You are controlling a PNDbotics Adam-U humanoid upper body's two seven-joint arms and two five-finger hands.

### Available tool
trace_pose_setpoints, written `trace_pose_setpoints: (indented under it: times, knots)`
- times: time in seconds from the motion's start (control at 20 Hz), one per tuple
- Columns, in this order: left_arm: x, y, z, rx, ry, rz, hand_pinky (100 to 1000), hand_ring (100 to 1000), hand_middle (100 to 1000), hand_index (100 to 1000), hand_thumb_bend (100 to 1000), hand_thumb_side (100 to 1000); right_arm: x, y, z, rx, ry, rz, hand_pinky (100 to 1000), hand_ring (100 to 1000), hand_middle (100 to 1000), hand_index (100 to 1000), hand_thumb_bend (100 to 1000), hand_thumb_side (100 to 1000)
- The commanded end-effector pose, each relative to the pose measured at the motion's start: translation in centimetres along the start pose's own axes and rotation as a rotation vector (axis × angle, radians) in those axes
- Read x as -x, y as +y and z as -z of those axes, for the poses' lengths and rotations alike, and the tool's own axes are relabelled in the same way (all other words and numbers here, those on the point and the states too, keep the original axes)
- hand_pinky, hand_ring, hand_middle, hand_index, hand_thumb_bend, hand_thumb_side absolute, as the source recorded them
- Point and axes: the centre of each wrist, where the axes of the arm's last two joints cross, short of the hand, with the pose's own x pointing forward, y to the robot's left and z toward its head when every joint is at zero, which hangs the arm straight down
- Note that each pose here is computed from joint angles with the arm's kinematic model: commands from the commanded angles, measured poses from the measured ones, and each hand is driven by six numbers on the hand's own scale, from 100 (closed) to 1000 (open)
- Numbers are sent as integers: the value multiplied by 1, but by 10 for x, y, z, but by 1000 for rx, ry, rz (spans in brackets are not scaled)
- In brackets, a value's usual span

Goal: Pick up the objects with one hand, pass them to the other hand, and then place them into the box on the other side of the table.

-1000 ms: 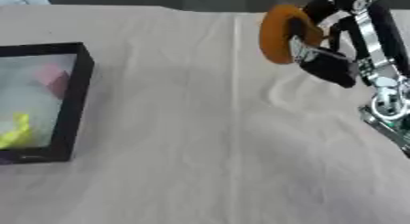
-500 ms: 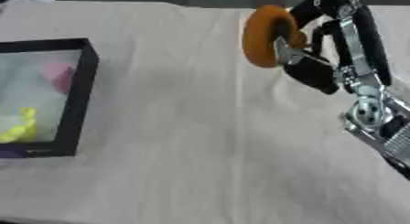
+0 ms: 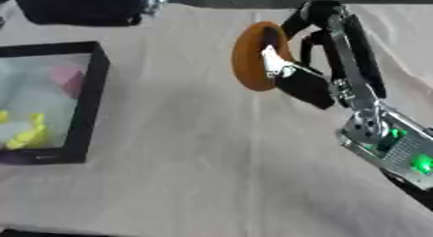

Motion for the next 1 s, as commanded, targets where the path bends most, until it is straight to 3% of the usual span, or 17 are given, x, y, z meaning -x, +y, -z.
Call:
trace_pose_setpoints:
  times: [0.05,0.2,0.5,0.55,0.6,0.85,0.95,1.0]
  knots:
    - [-12,0,2,93,2,29,819,751,642,777,100,252,-7,-1,4,-4,-45,3,192,523,429,459,100,275]
    - [-19,-7,5,198,4,37,825,761,659,786,100,278,-10,2,6,-15,-75,10,201,523,430,460,100,252]
    - [-30,-25,10,423,38,77,851,803,731,828,100,488,-14,5,8,-21,-128,35,213,518,429,460,100,255]
    - [-31,-27,11,466,44,86,860,815,748,839,100,585,-15,6,8,-19,-135,41,216,518,429,460,100,246]
    - [-32,-30,11,507,50,95,865,823,759,846,100,609,-16,6,9,-20,-143,45,218,519,430,461,100,231]
    - [-34,-31,12,589,97,177,902,861,790,887,100,674,-17,9,8,-29,-171,49,219,518,429,460,100,226]
    - [-32,-28,11,578,131,224,916,871,783,893,117,617,-17,9,7,-32,-175,48,220,518,429,460,100,223]
    - [-32,-26,11,561,144,249,922,871,776,891,190,582,-17,9,7,-34,-176,47,219,518,429,460,100,222]
